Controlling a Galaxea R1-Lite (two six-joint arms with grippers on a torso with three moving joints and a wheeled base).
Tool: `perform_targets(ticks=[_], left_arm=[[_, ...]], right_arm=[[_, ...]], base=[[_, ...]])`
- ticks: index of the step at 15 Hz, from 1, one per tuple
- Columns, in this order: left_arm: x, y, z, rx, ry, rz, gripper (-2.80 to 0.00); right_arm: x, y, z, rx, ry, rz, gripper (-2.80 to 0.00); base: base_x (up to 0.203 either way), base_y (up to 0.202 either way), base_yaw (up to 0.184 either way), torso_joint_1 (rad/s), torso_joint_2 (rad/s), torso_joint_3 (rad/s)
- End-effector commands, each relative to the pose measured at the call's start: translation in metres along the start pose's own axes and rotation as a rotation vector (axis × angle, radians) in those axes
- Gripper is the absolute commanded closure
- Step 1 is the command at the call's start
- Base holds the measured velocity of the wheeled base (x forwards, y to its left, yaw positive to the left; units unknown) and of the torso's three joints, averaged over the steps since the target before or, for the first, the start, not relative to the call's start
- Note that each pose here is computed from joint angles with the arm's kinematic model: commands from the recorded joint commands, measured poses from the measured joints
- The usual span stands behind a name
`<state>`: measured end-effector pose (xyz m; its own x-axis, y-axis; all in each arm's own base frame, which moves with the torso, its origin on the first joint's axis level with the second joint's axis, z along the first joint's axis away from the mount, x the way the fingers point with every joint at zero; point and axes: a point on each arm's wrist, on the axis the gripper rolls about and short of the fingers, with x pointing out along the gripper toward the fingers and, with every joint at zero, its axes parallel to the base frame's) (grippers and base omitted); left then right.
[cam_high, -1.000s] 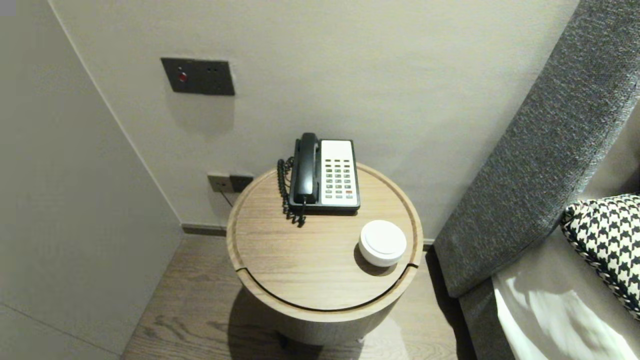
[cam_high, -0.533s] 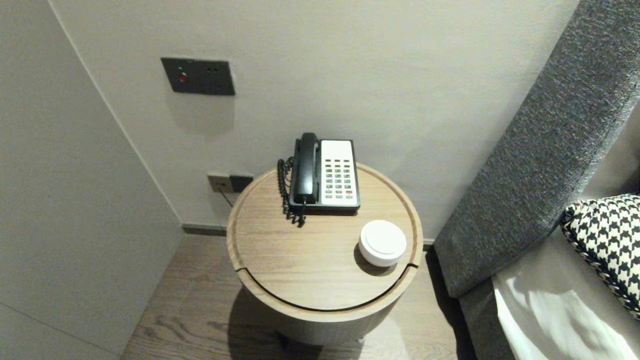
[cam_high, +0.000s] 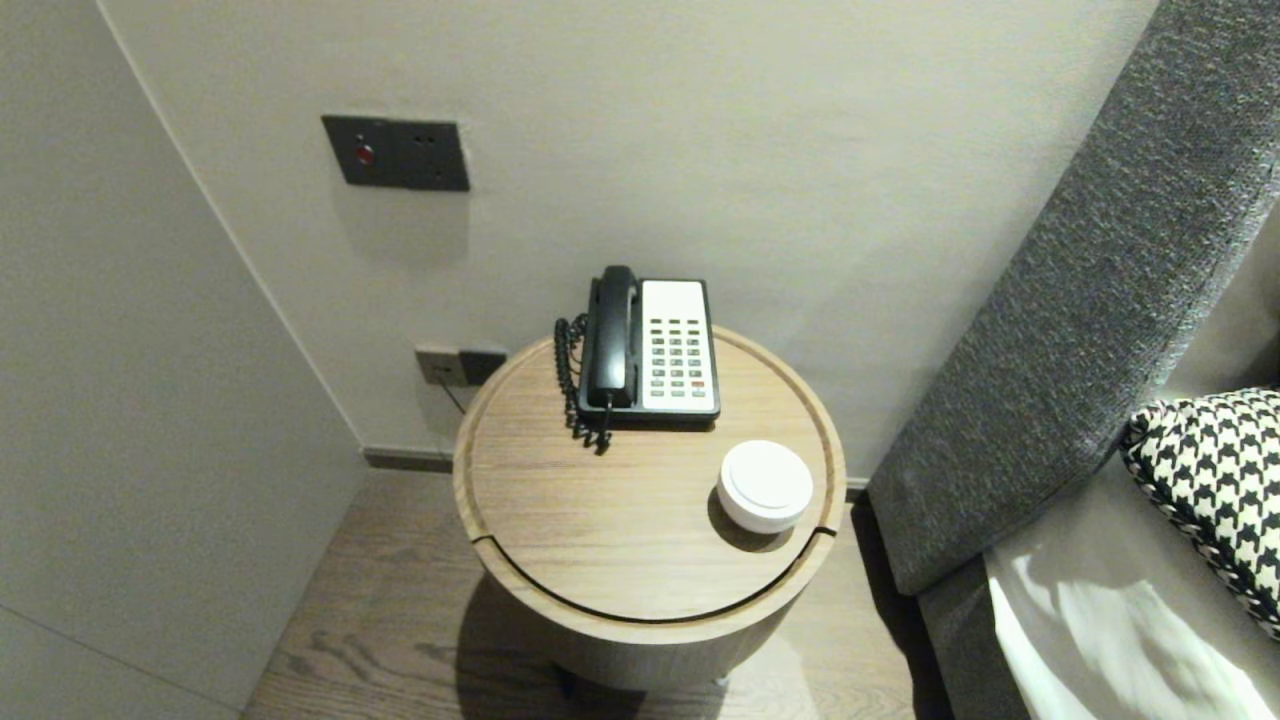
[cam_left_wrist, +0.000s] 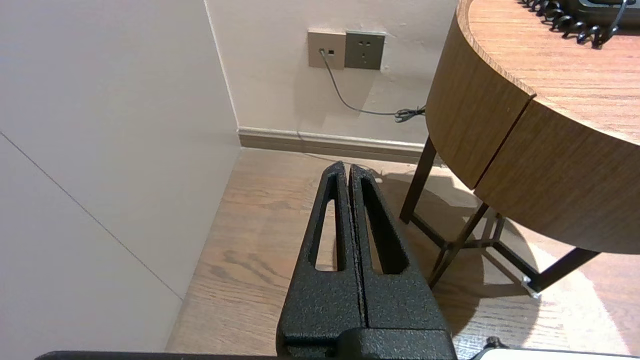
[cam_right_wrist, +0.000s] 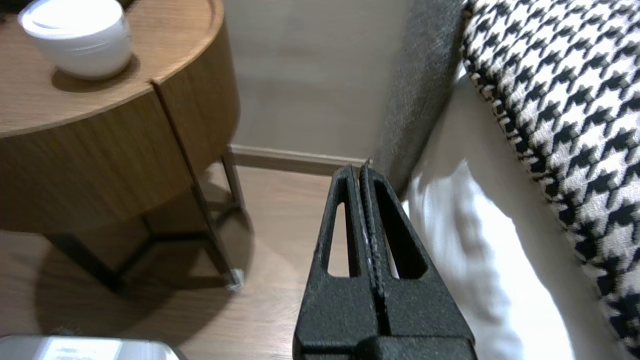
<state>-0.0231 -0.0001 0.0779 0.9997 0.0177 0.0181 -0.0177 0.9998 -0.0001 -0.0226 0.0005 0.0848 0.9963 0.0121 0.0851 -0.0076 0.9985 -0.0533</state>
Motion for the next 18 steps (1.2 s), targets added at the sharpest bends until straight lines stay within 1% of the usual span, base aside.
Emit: perform_targets(ticks=[1, 3, 18], left_arm=[[-0.0001, 0.0, 0.0, 0.0, -0.002, 0.002, 0.0], [-0.0001, 0.0, 0.0, 0.0, -0.002, 0.001, 0.0], [-0.0001, 0.0, 0.0, 0.0, -0.002, 0.002, 0.0]], right_arm=[[0.002, 0.0005, -0.0104, 0.02, 0.03, 0.0, 0.0], [0.002, 0.0, -0.0101, 0.07, 0.027, -0.022, 0.0], [0.002, -0.0002, -0.0101, 0.075, 0.027, -0.031, 0.0]], base=[[0.0, 0.0, 0.0, 0.0, 0.0, 0.0], [0.0, 0.0, 0.0, 0.0, 0.0, 0.0], [0.0, 0.0, 0.0, 0.0, 0.0, 0.0]])
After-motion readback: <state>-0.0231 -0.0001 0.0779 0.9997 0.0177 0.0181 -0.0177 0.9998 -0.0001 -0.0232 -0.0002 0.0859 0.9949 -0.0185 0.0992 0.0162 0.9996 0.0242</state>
